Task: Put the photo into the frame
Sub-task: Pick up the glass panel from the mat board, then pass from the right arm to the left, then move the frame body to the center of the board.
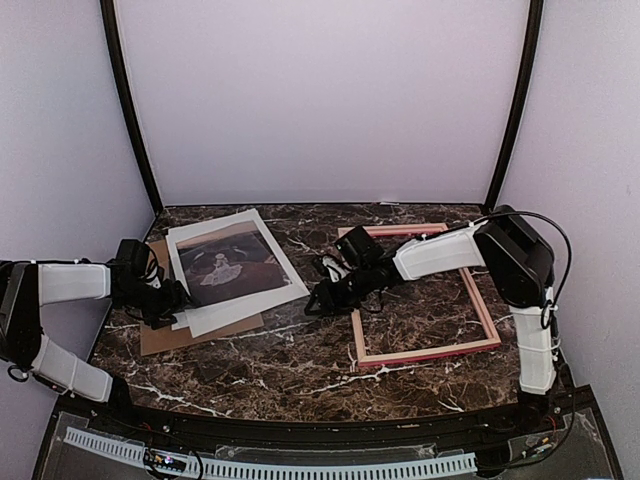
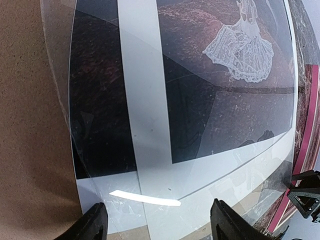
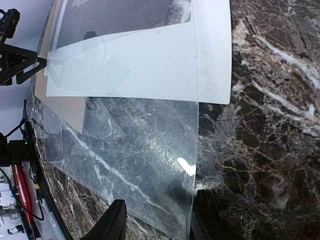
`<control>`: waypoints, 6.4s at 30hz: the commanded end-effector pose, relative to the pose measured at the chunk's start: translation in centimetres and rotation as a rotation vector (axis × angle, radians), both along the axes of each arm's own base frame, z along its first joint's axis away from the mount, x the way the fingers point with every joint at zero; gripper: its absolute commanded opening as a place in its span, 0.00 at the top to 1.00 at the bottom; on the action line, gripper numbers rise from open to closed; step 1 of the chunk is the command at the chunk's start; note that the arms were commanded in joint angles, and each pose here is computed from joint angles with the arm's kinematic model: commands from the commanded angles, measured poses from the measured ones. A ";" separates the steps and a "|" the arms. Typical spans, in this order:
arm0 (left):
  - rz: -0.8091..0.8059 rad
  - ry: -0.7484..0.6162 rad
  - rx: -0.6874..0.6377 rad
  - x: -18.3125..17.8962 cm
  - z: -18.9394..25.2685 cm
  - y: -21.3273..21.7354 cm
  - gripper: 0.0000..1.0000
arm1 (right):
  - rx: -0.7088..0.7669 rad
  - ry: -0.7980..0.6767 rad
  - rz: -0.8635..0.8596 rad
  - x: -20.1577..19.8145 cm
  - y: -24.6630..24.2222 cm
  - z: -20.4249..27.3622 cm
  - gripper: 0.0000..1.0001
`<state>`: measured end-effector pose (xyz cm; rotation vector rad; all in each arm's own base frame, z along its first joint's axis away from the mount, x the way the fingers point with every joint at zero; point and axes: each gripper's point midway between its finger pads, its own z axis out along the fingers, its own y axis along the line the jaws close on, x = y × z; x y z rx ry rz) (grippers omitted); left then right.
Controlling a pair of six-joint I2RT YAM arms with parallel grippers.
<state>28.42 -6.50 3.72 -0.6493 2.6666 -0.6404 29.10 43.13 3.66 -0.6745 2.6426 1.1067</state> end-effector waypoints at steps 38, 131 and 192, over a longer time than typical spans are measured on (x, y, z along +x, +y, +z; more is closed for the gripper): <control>-0.236 -0.209 -0.173 0.8 3.7 -10.5 0.08 | 0.235 -0.031 -0.197 2.8 -4.7 12.1 1.00; -0.471 -0.371 -0.211 0.0 12.4 -20.8 1.00 | -0.214 -0.059 -0.449 -1.7 -19.3 5.7 0.33; -0.800 -0.788 -0.526 -0.7 32.3 -30.4 1.00 | -0.462 -0.053 -0.659 0.0 -30.6 0.2 0.46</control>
